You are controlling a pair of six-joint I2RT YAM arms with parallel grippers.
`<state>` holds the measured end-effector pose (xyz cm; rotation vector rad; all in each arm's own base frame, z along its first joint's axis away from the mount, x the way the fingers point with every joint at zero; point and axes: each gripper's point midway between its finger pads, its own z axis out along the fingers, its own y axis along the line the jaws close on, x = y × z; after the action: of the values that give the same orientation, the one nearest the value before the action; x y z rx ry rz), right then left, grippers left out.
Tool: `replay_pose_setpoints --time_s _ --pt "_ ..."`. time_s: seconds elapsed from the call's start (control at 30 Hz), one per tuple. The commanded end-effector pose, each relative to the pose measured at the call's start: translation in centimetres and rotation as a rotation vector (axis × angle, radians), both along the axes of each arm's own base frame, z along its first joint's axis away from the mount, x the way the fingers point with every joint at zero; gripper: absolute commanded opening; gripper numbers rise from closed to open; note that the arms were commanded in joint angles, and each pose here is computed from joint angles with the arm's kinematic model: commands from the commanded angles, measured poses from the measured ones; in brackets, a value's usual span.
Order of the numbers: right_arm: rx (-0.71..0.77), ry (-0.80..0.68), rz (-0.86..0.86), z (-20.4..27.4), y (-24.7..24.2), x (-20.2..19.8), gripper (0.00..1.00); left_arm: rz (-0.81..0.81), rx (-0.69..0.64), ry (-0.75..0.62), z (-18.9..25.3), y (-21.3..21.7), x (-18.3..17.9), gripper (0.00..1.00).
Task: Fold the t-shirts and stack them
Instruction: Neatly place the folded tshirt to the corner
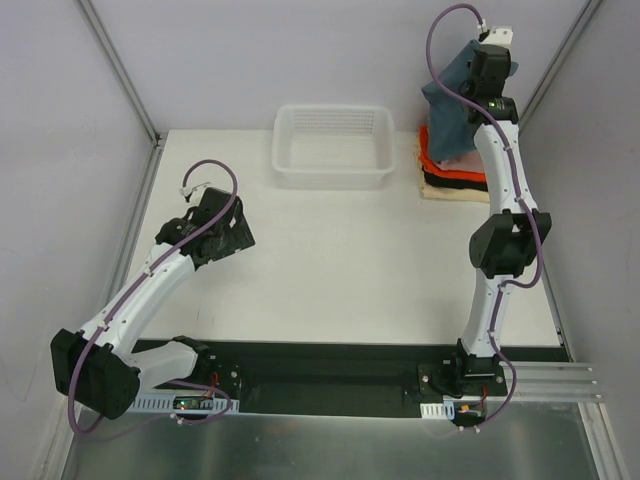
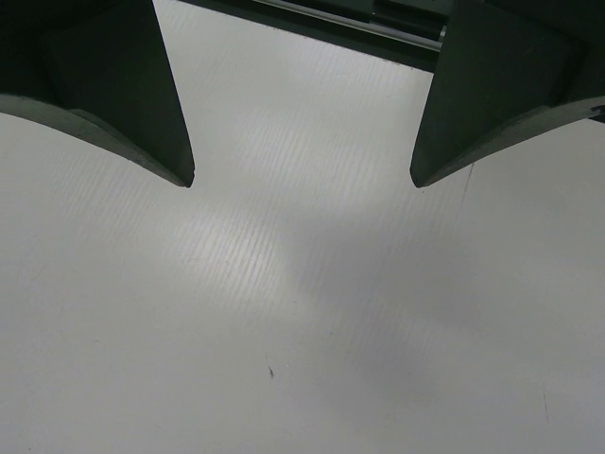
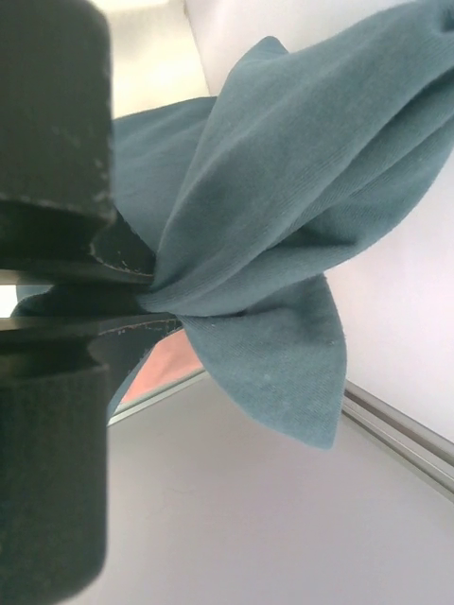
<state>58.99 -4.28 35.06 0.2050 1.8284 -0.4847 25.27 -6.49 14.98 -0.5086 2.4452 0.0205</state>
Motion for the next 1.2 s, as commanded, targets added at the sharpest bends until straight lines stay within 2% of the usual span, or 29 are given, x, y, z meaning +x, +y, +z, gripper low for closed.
replay_pose_setpoints --time_s 0.0,0.43,0.57,0.67,0.77,0.8,0.87,0.9,0.93,1.17 --pt "0.032 -0.102 0.008 1.1 -0.4 2.3 0.01 0.008 -0.007 -0.02 1.4 -0.1 1.2 0.99" --pt "0.045 -0.055 -0.046 -5.0 -3.9 5.5 0.01 -0.019 0.018 0.003 1.6 -0.7 3.0 0.99" --pt "0.049 -0.038 -0.099 -7.1 -6.7 6.0 0.02 -0.027 0.023 0.024 1.2 -1.0 3.4 0.99" --pt "0.066 -0.025 -0.128 -8.7 -7.9 6.2 0.08 -0.033 0.023 0.035 0.9 -1.1 3.6 0.99" --pt "0.071 -0.011 -0.153 -9.9 -9.0 6.2 0.29 -0.038 0.029 0.043 0.8 -1.2 3.9 0.99" --pt "0.071 -0.005 -0.158 -10.2 -9.3 6.1 0.46 -0.045 0.029 0.045 0.8 -1.3 4.0 0.99" --pt "0.071 -0.005 -0.161 -10.1 -9.5 6.0 0.64 -0.051 0.031 0.045 1.0 -1.4 4.3 0.99" --pt "0.068 -0.003 -0.154 -10.0 -9.5 6.0 0.88 -0.053 0.029 0.042 1.1 -1.5 4.5 0.99" --pt "0.067 -0.008 -0.152 -9.5 -9.4 5.9 0.97 -0.055 0.027 0.039 1.2 -1.6 4.6 0.99" --pt "0.076 -0.049 -0.115 -5.4 -8.7 4.2 0.96 -0.063 0.027 0.04 1.3 -1.7 4.8 0.99"
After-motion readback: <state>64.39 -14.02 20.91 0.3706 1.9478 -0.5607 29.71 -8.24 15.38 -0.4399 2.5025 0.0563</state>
